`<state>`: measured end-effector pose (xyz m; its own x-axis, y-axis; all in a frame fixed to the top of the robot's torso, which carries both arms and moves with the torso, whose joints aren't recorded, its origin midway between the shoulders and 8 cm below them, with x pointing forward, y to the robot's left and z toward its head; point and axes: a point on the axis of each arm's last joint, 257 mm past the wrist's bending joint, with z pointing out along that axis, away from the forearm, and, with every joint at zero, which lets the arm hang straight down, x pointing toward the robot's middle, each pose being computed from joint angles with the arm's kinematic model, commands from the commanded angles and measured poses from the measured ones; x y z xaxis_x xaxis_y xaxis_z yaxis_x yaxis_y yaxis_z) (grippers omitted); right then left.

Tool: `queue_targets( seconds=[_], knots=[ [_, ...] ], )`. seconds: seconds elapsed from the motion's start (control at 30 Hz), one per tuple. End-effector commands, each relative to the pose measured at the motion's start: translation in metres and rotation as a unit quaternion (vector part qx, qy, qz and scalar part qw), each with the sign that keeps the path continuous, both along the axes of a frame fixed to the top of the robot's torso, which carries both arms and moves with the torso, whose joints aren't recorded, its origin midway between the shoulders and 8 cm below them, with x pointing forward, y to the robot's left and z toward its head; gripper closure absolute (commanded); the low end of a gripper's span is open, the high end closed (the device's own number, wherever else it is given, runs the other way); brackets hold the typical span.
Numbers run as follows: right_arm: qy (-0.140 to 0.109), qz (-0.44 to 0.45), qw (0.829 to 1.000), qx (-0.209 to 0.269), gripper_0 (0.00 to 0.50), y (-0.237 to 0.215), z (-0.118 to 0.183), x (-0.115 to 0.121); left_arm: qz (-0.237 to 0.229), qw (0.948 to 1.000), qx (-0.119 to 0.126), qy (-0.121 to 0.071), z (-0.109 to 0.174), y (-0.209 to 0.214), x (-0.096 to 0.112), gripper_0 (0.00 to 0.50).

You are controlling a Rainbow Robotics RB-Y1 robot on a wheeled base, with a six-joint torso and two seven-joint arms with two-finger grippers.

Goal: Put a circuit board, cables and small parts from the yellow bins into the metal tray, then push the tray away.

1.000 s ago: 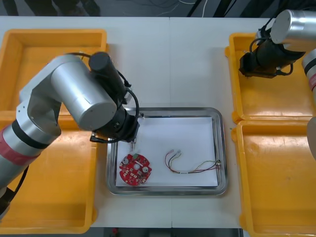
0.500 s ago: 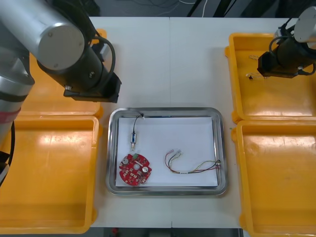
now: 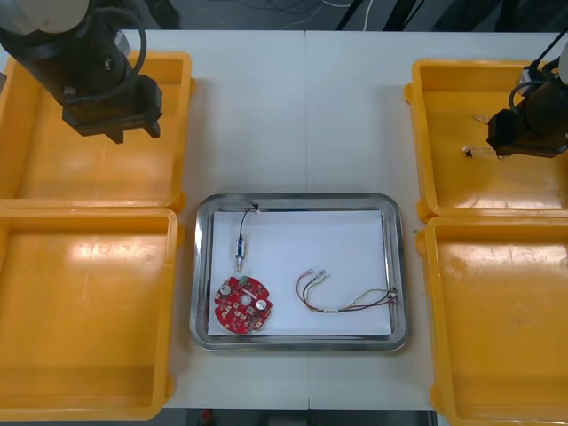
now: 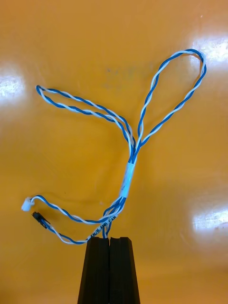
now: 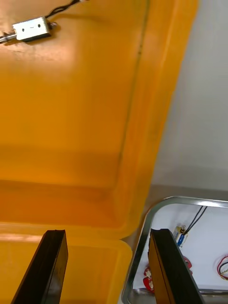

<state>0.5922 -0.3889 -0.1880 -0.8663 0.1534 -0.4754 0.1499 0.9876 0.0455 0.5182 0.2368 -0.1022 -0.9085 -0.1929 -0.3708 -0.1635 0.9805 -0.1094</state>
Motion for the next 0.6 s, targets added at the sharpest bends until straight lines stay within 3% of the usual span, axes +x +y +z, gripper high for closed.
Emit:
queue_targets(
  seconds=[0.03,0.13,0.3,0.6],
  knots=[
    [-0.021,-0.02,1.0,-0.01,0.5,-0.032,0.019,-0.012,-0.046,0.9977,0.04,-0.03,0.046,0.026,0.02,0.0],
    [-0.018,-0.022,1.0,-0.005,0.5,-0.032,0.018,-0.016,-0.06,0.9966,0.051,-0.026,0.049,0.033,0.025,0.0],
    [-0.014,-0.026,1.0,-0.004,0.5,-0.034,0.015,-0.02,-0.094,0.9931,0.061,-0.034,0.051,0.039,0.039,0.0],
    [-0.02,-0.022,1.0,-0.008,0.5,-0.034,0.013,-0.025,-0.168,0.9806,0.084,-0.056,0.048,0.049,0.062,0.0]
  ],
)
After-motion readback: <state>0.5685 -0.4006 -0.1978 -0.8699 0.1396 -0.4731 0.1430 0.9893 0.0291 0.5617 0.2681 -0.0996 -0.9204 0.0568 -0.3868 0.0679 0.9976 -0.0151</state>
